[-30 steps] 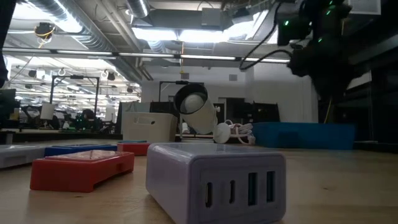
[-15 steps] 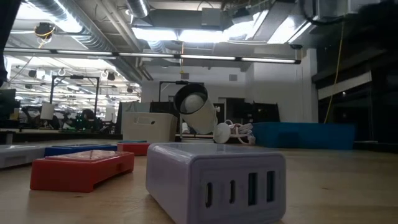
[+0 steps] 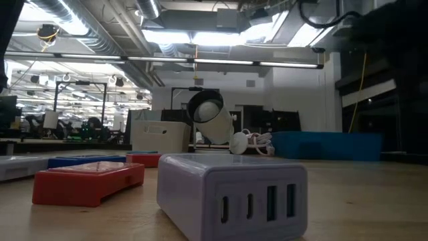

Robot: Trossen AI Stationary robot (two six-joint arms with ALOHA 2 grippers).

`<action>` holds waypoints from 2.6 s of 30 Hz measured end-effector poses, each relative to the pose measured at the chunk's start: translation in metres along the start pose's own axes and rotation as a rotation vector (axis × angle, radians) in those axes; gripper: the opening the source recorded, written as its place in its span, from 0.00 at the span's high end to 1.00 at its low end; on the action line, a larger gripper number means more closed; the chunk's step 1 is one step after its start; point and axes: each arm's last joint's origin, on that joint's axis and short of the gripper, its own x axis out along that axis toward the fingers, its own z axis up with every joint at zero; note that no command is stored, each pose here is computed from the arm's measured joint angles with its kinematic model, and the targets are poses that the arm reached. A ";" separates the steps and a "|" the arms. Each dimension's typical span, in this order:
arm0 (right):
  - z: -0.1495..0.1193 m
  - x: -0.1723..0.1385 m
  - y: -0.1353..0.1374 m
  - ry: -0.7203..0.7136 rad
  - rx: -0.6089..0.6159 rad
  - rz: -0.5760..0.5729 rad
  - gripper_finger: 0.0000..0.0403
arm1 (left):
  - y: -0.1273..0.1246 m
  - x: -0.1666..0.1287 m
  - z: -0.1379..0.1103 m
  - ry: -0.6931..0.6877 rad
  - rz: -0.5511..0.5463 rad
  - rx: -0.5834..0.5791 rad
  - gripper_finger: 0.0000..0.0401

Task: Pick & Place Office items
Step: Put the purple charger adapter into the blue bin

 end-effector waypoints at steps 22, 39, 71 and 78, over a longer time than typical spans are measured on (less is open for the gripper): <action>-0.002 0.020 -0.083 0.370 -1.729 0.095 0.43 | -0.050 0.013 0.008 -0.041 0.191 -0.290 0.26; -0.039 0.005 -0.101 0.194 -1.864 0.232 0.43 | -0.189 0.075 0.001 -0.120 0.224 -0.365 0.26; -0.072 0.056 -0.087 0.157 -1.834 0.107 0.43 | -0.196 0.089 -0.006 -0.074 0.244 -0.366 0.26; -0.069 0.065 -0.092 0.172 -1.760 0.077 0.45 | -0.196 0.089 -0.007 -0.072 0.241 -0.370 0.26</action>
